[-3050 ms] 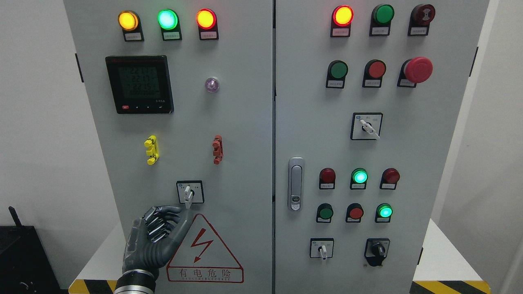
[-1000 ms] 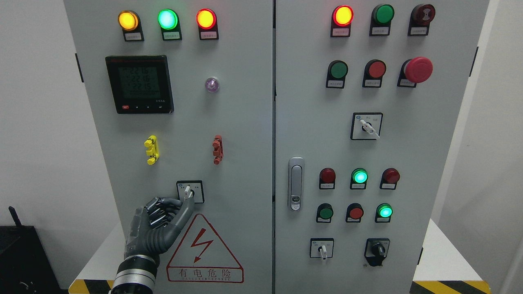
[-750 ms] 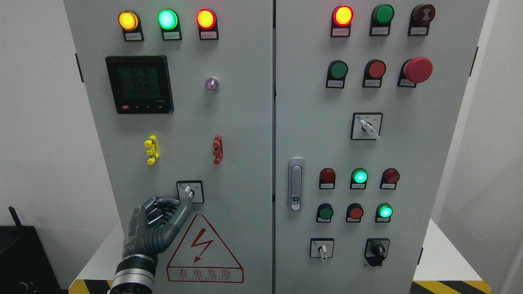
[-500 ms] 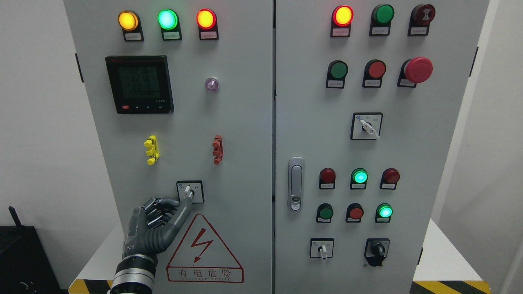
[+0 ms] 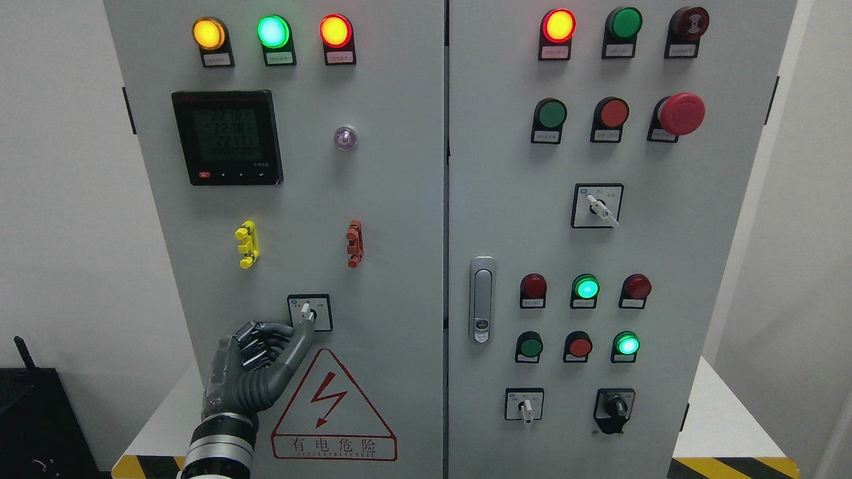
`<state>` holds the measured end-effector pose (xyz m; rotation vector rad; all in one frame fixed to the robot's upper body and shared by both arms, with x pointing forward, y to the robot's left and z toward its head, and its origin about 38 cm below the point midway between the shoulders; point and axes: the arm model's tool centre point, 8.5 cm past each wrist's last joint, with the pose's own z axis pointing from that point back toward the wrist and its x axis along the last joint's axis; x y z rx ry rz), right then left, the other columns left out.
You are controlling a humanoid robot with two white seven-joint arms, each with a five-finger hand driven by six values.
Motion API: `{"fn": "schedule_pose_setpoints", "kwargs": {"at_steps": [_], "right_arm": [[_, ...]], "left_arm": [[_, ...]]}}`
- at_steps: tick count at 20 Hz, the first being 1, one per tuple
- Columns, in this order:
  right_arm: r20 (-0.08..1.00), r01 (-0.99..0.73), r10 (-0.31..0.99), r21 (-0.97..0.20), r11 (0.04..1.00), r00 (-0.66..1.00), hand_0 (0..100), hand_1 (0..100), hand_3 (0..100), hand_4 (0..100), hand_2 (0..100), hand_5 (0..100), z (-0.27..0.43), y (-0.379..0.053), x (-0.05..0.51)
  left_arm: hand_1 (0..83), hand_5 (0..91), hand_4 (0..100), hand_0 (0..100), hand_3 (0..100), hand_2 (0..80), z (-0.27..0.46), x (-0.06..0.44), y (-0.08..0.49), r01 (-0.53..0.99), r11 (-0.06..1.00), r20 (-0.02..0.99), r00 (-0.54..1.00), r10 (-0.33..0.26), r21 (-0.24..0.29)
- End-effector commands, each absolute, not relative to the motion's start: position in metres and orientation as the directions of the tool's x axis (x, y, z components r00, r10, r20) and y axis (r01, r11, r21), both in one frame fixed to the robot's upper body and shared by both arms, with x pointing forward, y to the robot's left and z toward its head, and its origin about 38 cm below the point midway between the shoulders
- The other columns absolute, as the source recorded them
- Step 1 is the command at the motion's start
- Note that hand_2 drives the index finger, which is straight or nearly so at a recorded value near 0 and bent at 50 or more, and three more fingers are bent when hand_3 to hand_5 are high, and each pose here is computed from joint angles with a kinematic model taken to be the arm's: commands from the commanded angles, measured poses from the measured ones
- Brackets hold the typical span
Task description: Turn on light switch 1
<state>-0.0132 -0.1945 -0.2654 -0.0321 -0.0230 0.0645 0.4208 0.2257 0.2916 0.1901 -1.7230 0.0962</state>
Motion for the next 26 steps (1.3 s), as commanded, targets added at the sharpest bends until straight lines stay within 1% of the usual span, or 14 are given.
{"fn": "schedule_pose_setpoints", "kwargs": {"at_steps": [1,14,26], "right_arm": [[0.021,-0.040,0.040,-0.031,0.999,0.999,0,0,0,0,0,0,-0.2654,-0.1944,-0.0134],[0.021,-0.040,0.040,-0.031,0.999,0.999,0,0,0,0,0,0,-0.2654,-0.1944,-0.0134],[0.022,-0.040,0.040,-0.031,0.999,0.999,0,0,0,0,0,0,-0.2654,-0.1944,-0.0133]], "left_arm": [[68.6,81.0,86,16,77,57.1,0.2918,0.4233,0.2127,-0.151,0.987,0.986,-0.149,-0.072,0.050],[68.2,81.1,86,16,77,57.3,0.2919,0.4252,0.2130,-0.166,0.985,0.986,-0.147,-0.077,0.052],[64.1,81.5,87,17,78,58.5,0.2922,0.4264,0.2138,-0.176,0.983,0.988,-0.136,-0.078,0.053]]}}
